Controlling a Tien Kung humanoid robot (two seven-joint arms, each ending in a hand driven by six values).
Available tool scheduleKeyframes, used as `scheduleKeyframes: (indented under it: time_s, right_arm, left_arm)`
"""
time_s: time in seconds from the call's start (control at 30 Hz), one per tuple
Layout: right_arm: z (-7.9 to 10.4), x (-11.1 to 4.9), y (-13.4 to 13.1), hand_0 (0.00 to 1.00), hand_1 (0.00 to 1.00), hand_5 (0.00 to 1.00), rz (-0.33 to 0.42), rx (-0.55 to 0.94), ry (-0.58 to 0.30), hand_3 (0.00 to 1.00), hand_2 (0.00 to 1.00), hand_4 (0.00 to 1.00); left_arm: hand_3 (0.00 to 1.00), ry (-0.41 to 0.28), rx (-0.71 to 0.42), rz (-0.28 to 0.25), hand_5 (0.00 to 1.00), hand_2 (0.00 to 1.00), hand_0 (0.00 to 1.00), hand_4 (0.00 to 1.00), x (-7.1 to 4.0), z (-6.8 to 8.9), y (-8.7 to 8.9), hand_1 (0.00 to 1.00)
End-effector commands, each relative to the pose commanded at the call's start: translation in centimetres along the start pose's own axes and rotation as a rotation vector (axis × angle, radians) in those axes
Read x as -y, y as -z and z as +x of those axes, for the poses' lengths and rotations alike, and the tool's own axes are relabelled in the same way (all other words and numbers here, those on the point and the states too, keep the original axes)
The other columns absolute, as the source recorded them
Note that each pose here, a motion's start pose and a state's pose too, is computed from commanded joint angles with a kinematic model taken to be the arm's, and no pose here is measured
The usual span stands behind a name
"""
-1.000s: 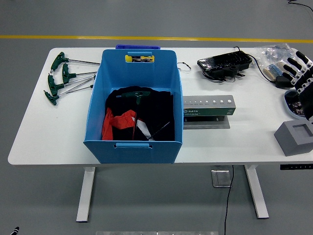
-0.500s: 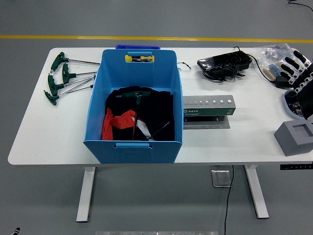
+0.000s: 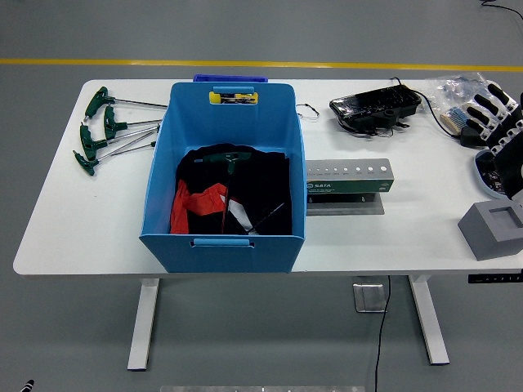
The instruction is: Lift tool from toolbox,place it in box,lift tool from toolbox,place it in box
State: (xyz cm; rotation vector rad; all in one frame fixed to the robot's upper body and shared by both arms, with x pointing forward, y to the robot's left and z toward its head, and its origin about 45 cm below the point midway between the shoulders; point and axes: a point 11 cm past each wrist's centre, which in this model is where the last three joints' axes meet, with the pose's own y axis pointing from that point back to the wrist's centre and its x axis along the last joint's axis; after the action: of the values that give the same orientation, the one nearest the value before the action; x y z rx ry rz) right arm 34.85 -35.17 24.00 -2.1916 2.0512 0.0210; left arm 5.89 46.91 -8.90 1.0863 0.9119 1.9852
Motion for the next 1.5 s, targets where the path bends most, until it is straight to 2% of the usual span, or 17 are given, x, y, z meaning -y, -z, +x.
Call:
scheduleKeyframes:
  time_s: [1.5]
  right_arm:
    - [-0.35, 0.2, 0.23, 0.93, 0.878, 0.998, -0.003, -0.007, 0.021, 0.937, 0.896, 0.998]
  left_arm:
    - [0.804, 0.002, 0.001, -0.002, 0.672, 0.949, 0.94, 0.782, -0.01, -0.17, -0.07, 0.952]
